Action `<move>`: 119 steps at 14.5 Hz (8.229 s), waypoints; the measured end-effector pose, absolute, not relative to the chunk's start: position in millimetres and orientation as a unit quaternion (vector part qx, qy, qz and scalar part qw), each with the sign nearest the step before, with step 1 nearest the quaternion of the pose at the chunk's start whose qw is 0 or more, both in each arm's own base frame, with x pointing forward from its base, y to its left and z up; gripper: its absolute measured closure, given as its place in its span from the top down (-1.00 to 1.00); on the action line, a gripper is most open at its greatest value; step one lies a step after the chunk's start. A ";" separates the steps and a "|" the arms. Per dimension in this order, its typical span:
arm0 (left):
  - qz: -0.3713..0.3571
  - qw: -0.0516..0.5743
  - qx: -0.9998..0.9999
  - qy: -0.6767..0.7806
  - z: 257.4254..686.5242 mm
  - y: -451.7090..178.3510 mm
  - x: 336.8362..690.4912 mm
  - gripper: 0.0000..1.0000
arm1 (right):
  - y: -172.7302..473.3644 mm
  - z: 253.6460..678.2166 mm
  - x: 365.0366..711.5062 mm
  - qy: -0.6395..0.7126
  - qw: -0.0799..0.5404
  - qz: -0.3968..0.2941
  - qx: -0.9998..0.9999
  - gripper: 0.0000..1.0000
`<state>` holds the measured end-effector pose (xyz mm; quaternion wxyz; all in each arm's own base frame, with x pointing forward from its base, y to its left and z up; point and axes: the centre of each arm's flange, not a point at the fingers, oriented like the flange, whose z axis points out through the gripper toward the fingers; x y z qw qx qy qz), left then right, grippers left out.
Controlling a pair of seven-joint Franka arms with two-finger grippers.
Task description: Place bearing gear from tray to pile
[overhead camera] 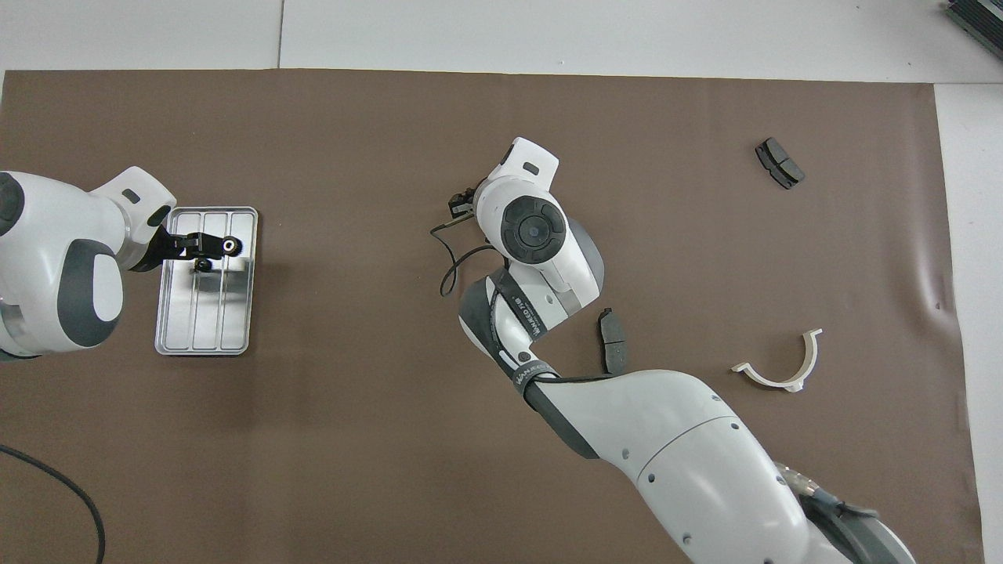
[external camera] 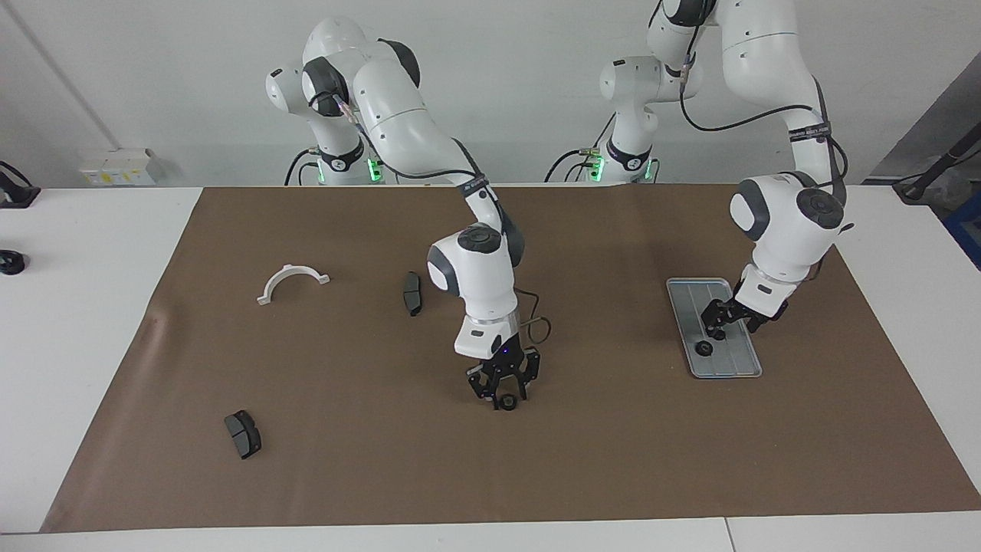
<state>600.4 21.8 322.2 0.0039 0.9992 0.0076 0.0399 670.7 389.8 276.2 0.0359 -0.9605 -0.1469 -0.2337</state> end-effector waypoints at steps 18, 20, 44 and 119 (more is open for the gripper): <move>0.046 0.032 0.998 0.005 305.6 32.7 595.6 -0.18 | 146.9 415.0 665.4 -0.079 -0.023 -0.151 -0.985 -0.31; 0.047 0.032 0.998 0.001 305.9 32.3 595.7 -0.53 | 104.2 399.7 643.7 -0.081 -0.024 -0.120 -0.989 -0.31; 0.136 0.060 0.988 -0.046 368.6 -365.6 616.7 -0.53 | 15.3 356.8 594.6 -0.063 -0.011 -0.111 -0.992 1.00; 0.151 0.062 0.986 -0.040 383.0 -281.8 636.2 -0.30 | 55.1 301.5 685.5 -0.030 -0.007 -0.127 -0.991 -0.53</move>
